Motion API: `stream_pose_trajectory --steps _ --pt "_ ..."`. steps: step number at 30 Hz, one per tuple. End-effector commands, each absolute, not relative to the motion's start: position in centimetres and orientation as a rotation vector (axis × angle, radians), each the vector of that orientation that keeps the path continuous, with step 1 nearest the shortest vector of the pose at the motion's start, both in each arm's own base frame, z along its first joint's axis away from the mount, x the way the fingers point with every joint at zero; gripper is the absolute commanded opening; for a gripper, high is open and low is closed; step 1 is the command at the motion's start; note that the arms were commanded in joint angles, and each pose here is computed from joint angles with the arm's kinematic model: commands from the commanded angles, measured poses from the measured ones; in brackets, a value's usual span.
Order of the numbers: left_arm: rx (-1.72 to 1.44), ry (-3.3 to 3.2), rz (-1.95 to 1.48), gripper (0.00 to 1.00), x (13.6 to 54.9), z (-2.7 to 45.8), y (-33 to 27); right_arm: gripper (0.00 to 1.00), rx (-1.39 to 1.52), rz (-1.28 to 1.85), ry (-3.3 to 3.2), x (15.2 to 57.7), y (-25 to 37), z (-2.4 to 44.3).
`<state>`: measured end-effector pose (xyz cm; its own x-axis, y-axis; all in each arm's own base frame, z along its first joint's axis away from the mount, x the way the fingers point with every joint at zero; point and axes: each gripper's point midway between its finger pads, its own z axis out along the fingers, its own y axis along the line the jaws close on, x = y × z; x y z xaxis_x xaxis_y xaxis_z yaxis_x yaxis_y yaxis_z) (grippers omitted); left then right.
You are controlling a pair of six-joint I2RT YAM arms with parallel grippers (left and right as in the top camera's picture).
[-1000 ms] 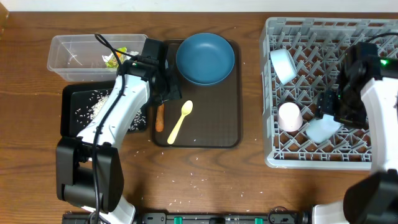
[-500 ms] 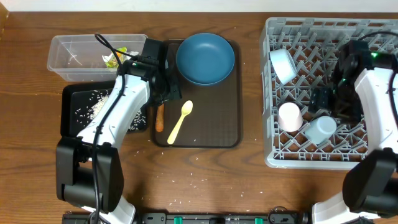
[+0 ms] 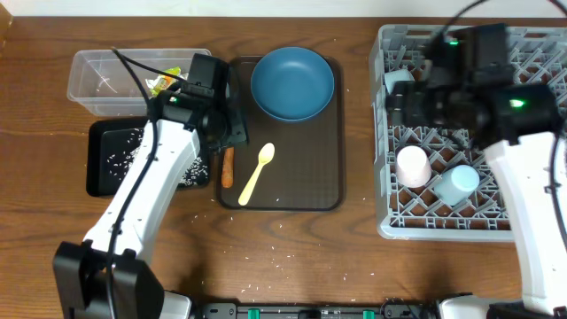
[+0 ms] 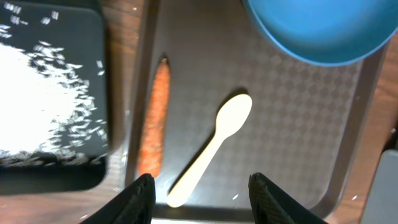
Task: Sort waste into correct bins and load items into the dishwasher rack
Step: 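Grasp the carrot with the left gripper and drop it onto the black tray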
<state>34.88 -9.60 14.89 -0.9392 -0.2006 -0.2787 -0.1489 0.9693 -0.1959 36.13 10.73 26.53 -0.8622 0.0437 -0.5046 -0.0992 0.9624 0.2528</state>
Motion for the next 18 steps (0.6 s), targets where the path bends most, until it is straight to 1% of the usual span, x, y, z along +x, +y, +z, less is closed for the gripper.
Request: stream_pose_trajectory --steps 1,7,11,18 --pt "-0.201 2.831 -0.107 0.51 34.7 14.5 -8.1 0.81 -0.039 0.412 2.629 36.2 13.1 24.7" --pt "-0.205 2.892 0.028 0.51 34.0 11.7 -6.7 0.82 -0.103 0.421 2.676 36.1 15.3 22.9" --pt "-0.191 2.936 0.045 0.51 34.3 9.2 -7.1 0.82 -0.093 0.418 2.678 36.2 15.2 22.8" --pt "-0.076 3.013 0.111 0.51 34.5 5.6 -7.9 0.83 -0.096 0.39 2.682 36.3 14.7 22.7"
